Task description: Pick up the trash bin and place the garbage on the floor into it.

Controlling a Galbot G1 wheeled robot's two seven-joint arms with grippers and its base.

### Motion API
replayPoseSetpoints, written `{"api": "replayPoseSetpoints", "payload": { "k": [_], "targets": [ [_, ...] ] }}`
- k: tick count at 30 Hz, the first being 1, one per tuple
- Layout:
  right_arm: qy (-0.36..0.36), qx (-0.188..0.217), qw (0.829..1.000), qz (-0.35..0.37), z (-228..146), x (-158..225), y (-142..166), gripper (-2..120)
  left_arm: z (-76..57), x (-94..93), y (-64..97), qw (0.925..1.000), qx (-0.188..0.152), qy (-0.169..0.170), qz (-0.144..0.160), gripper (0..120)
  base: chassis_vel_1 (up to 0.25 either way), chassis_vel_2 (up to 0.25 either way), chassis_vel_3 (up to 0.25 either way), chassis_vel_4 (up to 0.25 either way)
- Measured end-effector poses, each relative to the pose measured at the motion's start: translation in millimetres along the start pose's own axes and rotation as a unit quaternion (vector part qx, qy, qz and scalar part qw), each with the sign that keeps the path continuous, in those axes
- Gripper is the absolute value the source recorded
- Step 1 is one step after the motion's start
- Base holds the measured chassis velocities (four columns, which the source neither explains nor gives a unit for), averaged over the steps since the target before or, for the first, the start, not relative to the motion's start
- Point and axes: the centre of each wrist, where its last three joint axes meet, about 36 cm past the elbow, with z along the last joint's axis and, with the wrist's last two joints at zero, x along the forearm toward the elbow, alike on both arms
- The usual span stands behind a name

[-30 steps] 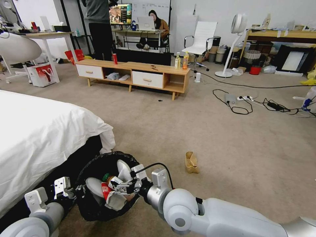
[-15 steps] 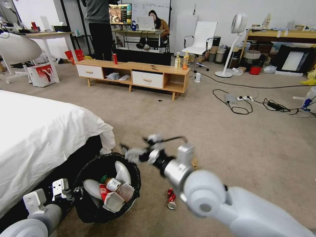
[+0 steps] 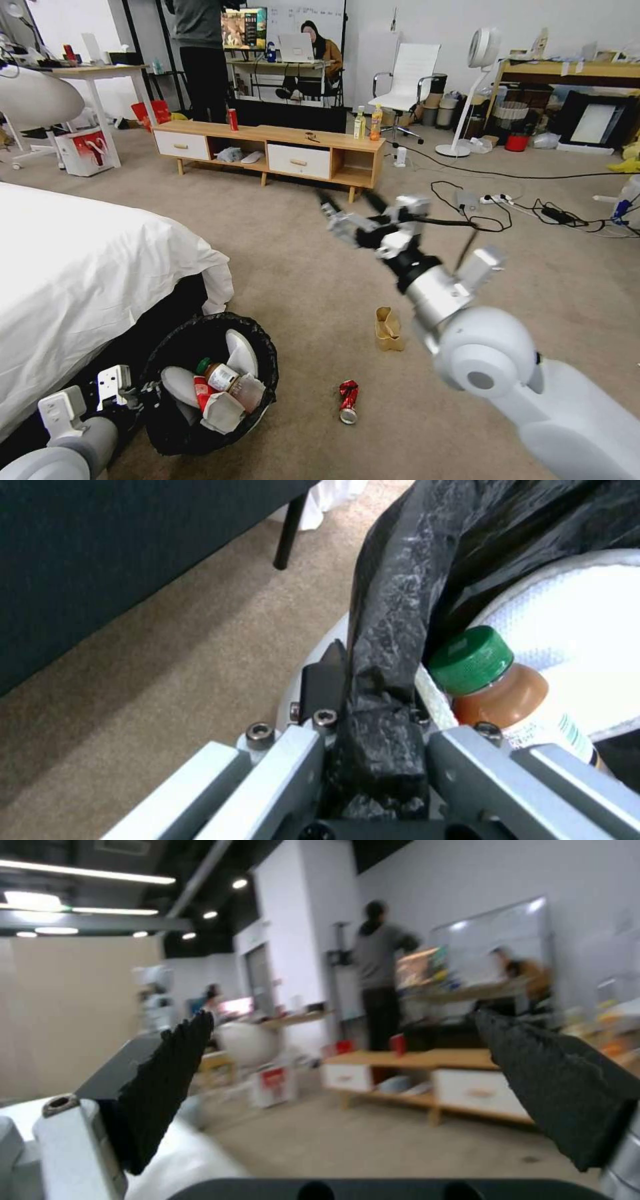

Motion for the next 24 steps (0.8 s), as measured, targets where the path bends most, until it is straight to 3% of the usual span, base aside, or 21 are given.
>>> {"api": "replayPoseSetpoints", "payload": {
  "k": [9,17,21,23,24],
  "targets": [
    [-0.003,0.082,0.992,0.1,28,26,-44,100,4.0,4.5,3.6,0.9999,0.007,-0.001,-0.01,1,0.0,0.0,0.0,0.0],
    [0.059,0.102,0.981,0.157,61,65,-45,100,5.9,4.8,4.5,0.9999,0.009,0.0,-0.013,1,0.0,0.0,0.0,0.0],
    [0.107,0.09,0.975,0.175,66,76,-38,100,6.7,3.9,5.3,0.9999,0.009,0.001,-0.014,1,0.0,0.0,0.0,0.0],
    [0.192,0.046,0.96,0.2,75,84,-26,100,7.8,3.1,5.0,0.9998,0.01,0.001,-0.015,1,0.0,0.0,0.0,0.0],
    [0.192,0.046,0.96,0.2,75,84,-26,100,7.8,3.1,5.0,0.9998,0.01,0.001,-0.015,1,0.0,0.0,0.0,0.0]
  ]
}}
